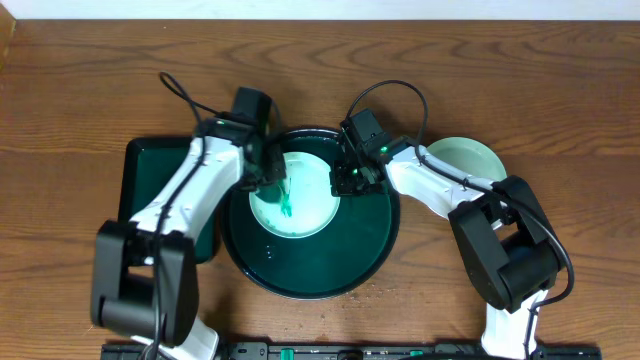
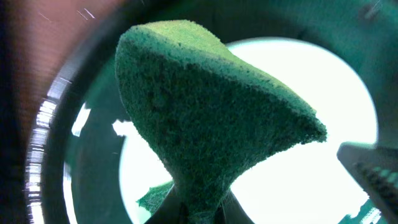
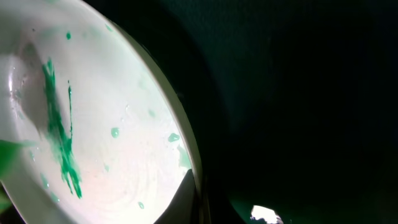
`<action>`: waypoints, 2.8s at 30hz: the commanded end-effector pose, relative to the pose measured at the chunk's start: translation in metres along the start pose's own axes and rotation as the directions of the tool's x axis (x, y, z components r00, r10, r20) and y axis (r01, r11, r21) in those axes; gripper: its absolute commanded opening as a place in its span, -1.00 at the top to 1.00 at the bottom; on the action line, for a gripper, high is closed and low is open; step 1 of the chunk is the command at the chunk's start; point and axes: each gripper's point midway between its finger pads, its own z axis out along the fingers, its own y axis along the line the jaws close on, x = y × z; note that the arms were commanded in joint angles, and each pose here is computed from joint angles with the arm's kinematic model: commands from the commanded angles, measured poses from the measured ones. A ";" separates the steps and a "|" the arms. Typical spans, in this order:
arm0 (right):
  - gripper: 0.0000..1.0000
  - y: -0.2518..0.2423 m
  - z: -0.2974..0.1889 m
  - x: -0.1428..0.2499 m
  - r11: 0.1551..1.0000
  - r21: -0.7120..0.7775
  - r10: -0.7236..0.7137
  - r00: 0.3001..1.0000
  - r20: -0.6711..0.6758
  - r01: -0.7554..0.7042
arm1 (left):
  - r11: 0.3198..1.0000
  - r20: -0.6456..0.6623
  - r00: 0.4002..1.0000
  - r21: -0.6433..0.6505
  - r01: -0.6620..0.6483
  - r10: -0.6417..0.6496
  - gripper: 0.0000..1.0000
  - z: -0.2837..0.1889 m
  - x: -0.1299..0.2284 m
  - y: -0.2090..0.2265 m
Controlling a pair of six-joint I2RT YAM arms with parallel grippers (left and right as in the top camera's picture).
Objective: Clean dirty plates on tray and stack at the side
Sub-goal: 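Scrub the held plate with the green sponge in the left gripper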
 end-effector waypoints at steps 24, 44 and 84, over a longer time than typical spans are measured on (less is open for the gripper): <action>0.98 -0.001 0.006 -0.004 1.000 0.009 0.010 1.000 0.004 -0.010 | 0.991 -0.102 0.993 0.130 -0.039 0.053 0.85 0.070 0.006 -0.029; 0.98 -0.002 0.005 -0.005 1.000 0.006 0.012 1.000 0.005 -0.012 | 0.936 -0.402 0.886 0.340 -0.089 0.231 0.85 0.037 0.083 -0.055; 0.98 0.000 0.005 -0.003 1.000 -0.008 0.002 1.000 -0.008 -0.002 | 0.848 -0.330 0.858 0.491 -0.201 0.394 0.86 0.023 0.076 -0.042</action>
